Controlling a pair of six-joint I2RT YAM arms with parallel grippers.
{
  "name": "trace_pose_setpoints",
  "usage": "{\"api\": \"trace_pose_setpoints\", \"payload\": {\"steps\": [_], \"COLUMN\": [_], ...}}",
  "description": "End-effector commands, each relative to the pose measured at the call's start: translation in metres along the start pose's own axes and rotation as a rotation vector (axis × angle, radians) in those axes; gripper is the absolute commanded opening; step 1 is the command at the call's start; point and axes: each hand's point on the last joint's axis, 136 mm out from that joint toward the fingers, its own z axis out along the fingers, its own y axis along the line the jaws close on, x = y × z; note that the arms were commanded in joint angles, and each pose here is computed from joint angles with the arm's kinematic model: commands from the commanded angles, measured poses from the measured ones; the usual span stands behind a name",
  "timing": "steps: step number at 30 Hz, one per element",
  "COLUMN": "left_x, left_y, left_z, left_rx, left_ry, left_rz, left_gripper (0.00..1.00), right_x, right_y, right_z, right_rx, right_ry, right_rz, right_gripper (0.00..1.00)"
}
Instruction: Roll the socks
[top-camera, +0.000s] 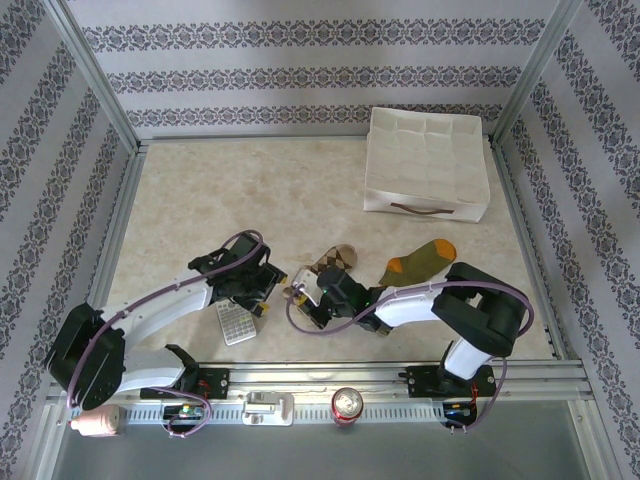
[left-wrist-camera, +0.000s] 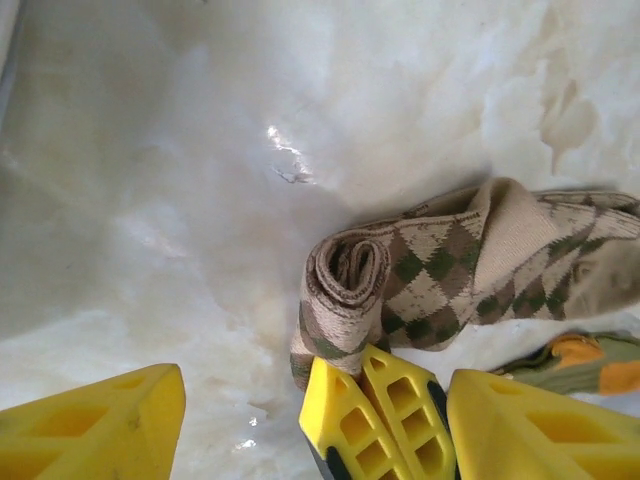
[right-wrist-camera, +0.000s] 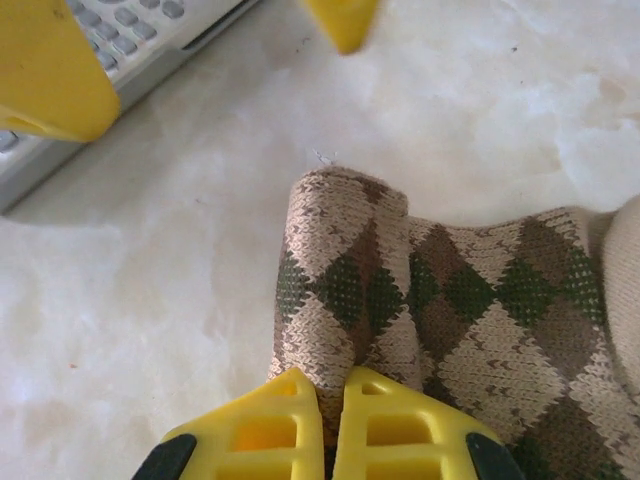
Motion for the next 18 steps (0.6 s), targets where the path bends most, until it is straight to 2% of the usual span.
{"api": "trace_pose_setpoints", "payload": {"steps": [1, 6, 11, 18], "left_x": [-0.001, 0.005, 0.006, 0.005], "left_y": [-0.009, -0.017, -0.026, -0.026], "left_z": [0.007, 0.015, 0.024, 0.047], "left_rx": [0.082, 0.158, 0.213, 0.186], "left_ry": [0.006, 0.03, 0.028, 0.042], "left_rz": [0.044, 0.101, 0.137, 0.157], "left_gripper": [0.63, 0.56, 0.54, 0.52], "right_x": [0.092, 0.102, 0.111, 0.115], "right_y": [0.0, -0.008, -0.014, -0.019], "right_z": [-0.003, -0.002, -0.001, -0.003], "right_rx": [-0.075, -0.118, -0.143, -0.156], "right_ry": [0.29, 0.336, 0.371, 0.38], "right_rz": [0.216, 0.351, 0.472, 0.555], "right_gripper": [0.0, 0.0, 0.0, 0.0]}}
